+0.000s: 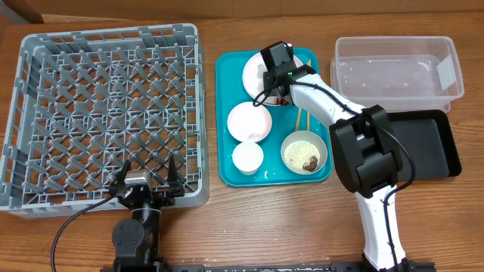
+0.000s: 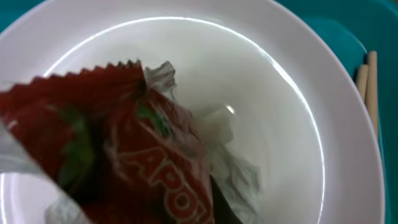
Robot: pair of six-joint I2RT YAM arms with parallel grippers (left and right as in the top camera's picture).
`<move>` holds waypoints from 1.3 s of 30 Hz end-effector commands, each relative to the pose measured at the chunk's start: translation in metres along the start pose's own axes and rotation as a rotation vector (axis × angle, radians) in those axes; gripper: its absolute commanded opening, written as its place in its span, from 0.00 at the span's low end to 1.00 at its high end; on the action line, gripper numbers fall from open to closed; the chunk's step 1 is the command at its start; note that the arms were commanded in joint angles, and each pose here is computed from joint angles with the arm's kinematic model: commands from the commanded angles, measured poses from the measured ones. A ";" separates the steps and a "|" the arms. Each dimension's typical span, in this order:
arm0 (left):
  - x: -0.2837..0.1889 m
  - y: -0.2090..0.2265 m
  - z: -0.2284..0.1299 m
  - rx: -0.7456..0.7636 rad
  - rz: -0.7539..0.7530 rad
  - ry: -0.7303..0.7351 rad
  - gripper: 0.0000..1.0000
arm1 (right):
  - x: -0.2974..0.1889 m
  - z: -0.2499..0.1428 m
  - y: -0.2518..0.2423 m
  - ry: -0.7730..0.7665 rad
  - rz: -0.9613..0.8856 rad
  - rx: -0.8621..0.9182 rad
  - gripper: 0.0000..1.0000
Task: Sort waste into correct bins and load items into the dishwasher
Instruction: 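Grasp the red wrapper and lift it with the right gripper, then carry the wrapper over the clear bin and release it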
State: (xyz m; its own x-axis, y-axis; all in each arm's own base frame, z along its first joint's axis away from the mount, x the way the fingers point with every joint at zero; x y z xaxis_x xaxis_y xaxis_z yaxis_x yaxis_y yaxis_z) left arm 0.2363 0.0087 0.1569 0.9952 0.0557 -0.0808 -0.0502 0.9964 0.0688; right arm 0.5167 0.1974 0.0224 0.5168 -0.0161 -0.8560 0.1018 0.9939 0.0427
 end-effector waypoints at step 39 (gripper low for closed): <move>0.000 0.001 0.001 0.026 0.001 -0.008 1.00 | -0.176 0.097 -0.233 -0.068 -0.110 0.866 0.04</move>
State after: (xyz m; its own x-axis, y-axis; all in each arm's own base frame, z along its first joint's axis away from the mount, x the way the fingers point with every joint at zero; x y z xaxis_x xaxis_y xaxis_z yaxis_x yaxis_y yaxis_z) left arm 0.2363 0.0087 0.1569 0.9952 0.0557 -0.0808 -0.0502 0.9964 0.0688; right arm 0.4843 -0.0448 0.2250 0.5267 -0.1576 -0.8353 0.7402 0.5682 0.3595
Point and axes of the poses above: each gripper's point midway between its finger pads, its own x axis out along the fingers, its own y axis along the line the jaws close on, z = x × y, the point moved 1 cm from there along -x, back along the fingers, and after that the axes turned 9 degrees about x, right-handed, at the moved point
